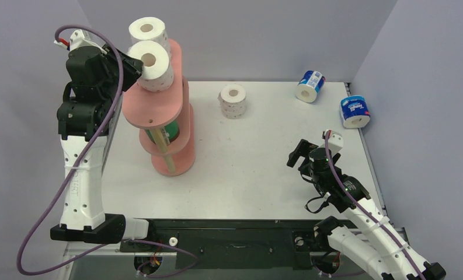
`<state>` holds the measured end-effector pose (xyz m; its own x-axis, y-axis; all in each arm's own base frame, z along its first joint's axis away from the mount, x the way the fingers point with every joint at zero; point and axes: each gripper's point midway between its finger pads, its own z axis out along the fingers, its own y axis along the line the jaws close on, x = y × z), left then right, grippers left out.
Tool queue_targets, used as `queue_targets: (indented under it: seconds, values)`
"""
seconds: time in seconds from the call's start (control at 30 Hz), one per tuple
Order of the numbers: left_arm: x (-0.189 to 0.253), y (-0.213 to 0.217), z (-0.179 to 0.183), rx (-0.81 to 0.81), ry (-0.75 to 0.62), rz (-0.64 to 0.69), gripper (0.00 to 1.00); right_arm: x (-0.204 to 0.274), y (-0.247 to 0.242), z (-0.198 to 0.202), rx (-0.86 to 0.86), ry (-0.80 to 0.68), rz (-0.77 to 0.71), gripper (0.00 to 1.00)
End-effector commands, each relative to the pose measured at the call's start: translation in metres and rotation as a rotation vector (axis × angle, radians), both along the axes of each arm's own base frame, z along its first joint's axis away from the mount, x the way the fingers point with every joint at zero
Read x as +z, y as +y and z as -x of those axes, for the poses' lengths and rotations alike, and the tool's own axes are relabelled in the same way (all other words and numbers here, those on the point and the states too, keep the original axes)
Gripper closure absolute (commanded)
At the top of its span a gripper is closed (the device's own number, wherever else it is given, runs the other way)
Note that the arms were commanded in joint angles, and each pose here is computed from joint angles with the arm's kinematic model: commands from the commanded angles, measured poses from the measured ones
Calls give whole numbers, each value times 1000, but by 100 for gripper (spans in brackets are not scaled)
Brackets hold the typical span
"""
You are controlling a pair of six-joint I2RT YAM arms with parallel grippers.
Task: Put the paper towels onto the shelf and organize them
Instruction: Place the paper towel on the shelf.
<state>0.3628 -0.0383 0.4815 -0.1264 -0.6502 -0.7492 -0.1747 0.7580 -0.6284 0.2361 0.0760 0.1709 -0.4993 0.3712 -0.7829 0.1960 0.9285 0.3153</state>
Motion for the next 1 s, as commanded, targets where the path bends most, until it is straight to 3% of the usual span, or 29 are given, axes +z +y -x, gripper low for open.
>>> queue_targets:
  seconds: [0.0,0.43,0.63,0.8,0.97]
  values:
    - [39,-5,19,-33,-115,42,75,14,0,-5,-9,-49,-24,13]
    - [32,6,21,23,-85,21,75,16,1,-2,-3,-53,-37,13]
    - [31,7,17,33,-84,18,62,17,-3,0,-11,-57,-32,13]
    - [39,7,19,29,-104,16,44,22,-1,0,-5,-61,-39,13]
    - [45,8,25,27,-124,15,35,23,1,-1,1,-60,-42,13]
